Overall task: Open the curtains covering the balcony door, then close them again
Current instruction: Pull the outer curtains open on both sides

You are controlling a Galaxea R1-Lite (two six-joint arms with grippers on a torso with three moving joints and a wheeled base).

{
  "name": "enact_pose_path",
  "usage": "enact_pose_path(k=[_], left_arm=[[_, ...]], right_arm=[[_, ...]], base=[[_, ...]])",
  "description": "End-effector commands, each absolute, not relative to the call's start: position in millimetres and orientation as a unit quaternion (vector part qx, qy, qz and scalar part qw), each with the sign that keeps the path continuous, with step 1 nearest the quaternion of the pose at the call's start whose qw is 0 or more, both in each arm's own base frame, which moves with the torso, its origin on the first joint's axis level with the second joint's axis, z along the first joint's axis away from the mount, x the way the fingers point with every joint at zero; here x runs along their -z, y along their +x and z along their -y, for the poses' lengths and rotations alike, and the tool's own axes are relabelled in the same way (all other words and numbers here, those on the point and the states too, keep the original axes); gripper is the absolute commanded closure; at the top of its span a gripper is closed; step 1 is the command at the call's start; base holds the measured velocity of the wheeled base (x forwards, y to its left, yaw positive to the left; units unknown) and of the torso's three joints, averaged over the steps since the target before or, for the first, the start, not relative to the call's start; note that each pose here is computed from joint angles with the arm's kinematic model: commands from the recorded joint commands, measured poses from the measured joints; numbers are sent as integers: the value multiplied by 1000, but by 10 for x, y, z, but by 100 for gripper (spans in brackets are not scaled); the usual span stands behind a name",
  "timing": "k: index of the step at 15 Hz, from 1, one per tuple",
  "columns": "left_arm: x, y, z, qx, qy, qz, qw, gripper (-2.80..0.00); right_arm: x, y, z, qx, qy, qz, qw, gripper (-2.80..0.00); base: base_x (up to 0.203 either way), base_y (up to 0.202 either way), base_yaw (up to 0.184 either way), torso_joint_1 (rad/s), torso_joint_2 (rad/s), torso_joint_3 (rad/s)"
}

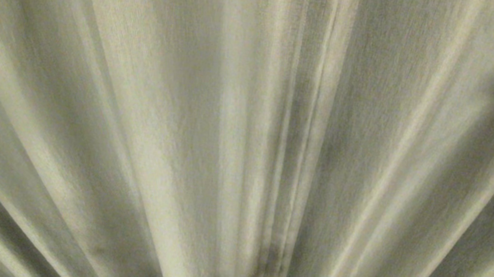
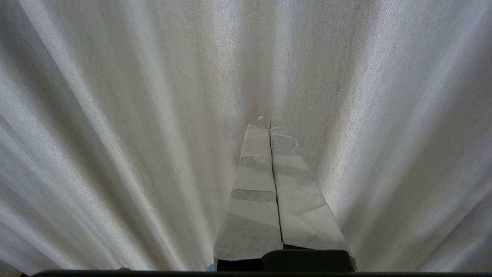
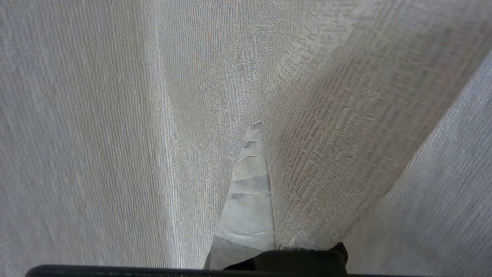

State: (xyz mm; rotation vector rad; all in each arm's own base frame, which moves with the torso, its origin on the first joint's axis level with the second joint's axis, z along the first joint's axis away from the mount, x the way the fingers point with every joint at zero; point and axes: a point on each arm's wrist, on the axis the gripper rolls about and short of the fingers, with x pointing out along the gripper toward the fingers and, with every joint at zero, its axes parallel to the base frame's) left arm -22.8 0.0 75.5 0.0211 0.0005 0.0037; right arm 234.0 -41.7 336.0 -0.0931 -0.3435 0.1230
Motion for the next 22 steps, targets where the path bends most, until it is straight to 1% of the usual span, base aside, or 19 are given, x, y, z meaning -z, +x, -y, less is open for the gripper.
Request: enact_pose_path(k=[1, 7, 9, 12, 17, 22], left_arm=[[-755, -228, 0, -2, 11, 0, 1000, 0], [-755, -228, 0, -2, 11, 0, 1000, 0], [-755, -228, 0, -2, 11, 0, 1000, 0], [-755, -228, 0, -2, 11, 0, 1000, 0], [-755, -228, 0, -2, 11, 0, 1000, 0], [-755, -228, 0, -2, 11, 0, 1000, 0]], right_arm=[[-3380, 2322, 413, -62, -48, 177, 981, 0], [-3414, 2263, 447, -52, -54, 183, 980, 0], [-3415, 2235, 542, -44, -61, 182, 980, 0], [-3421, 2143, 764, -67, -87, 174, 979, 0], [-3473, 2052, 1041, -18, -99, 174, 980, 0], [-3515, 2078, 1405, 39, -102, 170, 979, 0]], base=[[0, 0, 0, 0, 0, 0], [0, 0, 0, 0, 0, 0], [0, 0, 0, 0, 0, 0], [0, 0, 0, 0, 0, 0], [0, 0, 0, 0, 0, 0], [0, 0, 0, 0, 0, 0]])
